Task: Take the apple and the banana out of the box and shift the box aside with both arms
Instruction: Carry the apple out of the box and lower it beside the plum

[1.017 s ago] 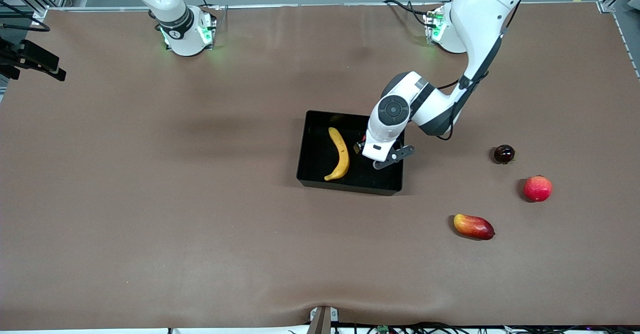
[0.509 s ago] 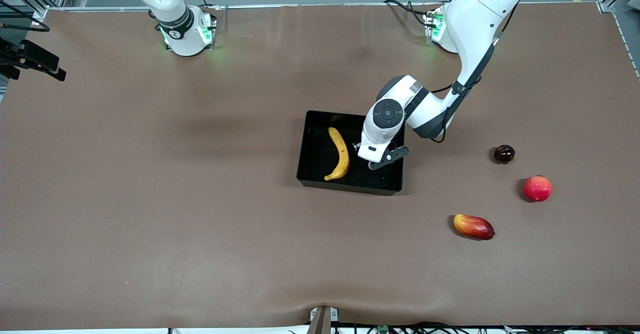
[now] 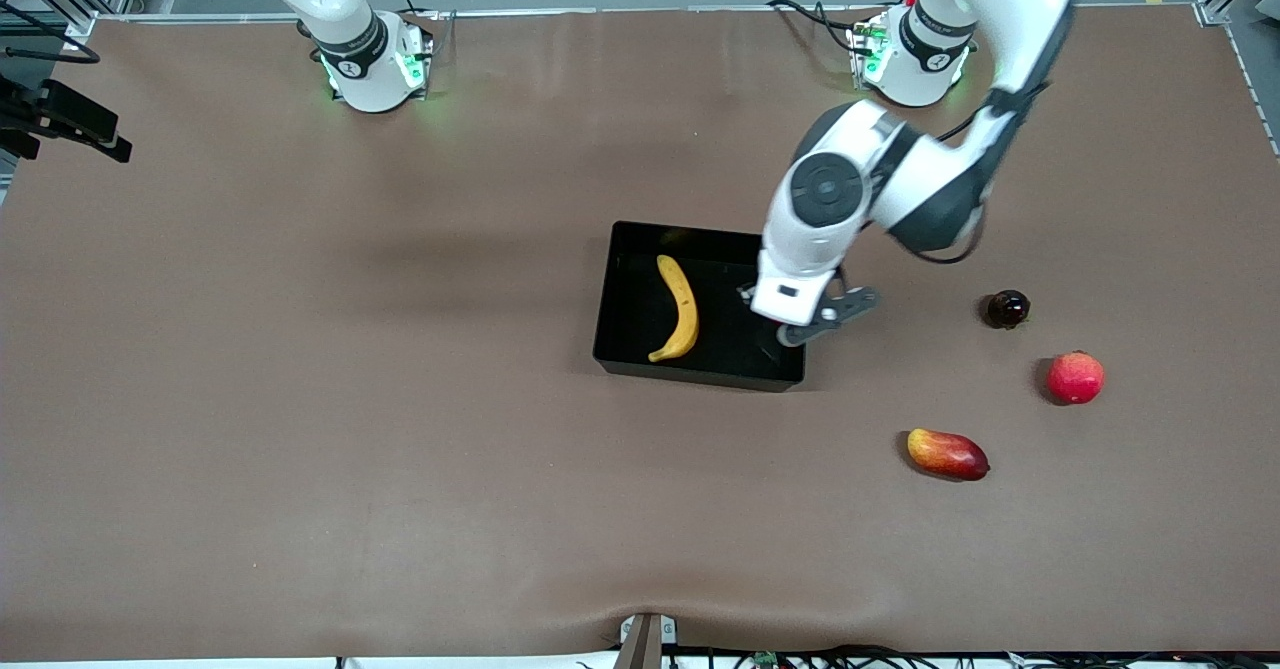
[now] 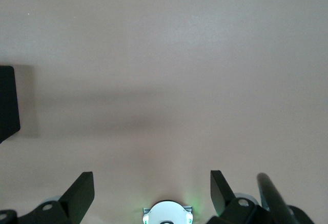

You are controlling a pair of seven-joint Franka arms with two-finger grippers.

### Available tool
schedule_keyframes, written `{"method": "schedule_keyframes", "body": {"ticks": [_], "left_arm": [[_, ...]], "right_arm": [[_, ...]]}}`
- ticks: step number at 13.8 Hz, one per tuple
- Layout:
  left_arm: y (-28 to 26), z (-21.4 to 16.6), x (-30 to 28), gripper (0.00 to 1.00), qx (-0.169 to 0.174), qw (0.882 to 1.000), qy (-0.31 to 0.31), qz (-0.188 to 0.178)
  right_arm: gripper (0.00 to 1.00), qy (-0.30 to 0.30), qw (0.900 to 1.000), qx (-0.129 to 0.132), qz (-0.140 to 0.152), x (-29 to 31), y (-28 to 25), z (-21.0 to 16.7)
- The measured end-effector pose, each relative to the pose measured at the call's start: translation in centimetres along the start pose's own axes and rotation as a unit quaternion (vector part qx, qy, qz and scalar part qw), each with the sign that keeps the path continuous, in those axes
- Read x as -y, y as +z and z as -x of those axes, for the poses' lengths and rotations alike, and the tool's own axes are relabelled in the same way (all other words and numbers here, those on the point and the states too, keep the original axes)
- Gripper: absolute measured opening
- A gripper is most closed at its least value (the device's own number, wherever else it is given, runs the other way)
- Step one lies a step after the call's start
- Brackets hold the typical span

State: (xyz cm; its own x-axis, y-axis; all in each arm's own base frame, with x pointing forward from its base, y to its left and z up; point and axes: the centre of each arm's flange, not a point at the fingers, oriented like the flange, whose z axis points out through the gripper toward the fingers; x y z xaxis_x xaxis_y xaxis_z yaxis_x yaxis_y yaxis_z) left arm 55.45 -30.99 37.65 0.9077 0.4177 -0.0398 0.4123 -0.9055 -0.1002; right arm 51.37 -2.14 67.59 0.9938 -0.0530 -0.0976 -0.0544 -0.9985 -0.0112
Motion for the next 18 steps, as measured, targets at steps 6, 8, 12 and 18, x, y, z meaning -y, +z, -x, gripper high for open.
{"method": "schedule_keyframes", "body": {"ticks": [6,8,12,18], "left_arm": [[4.8,-15.1,15.1,0.70,0.018,0.999,-0.009,-0.029],[9.4,-17.5,18.4,0.70,0.038,0.999,-0.021,-0.027],[16.7,-17.8,20.4,0.70,0.065,0.997,-0.020,-0.038],[20.3,-18.4,21.3,0.70,0.057,0.998,-0.011,-0.038]], "right_arm": [[1.00,-0.002,1.000,-0.002,-0.003,0.2,0.0,0.0],[1.00,0.000,1.000,-0.002,-0.003,0.0,0.0,0.0],[1.00,0.019,1.000,-0.011,-0.006,-2.0,0.1,-0.6],[1.00,0.017,1.000,-0.009,-0.007,-1.9,1.6,-2.3]]}}
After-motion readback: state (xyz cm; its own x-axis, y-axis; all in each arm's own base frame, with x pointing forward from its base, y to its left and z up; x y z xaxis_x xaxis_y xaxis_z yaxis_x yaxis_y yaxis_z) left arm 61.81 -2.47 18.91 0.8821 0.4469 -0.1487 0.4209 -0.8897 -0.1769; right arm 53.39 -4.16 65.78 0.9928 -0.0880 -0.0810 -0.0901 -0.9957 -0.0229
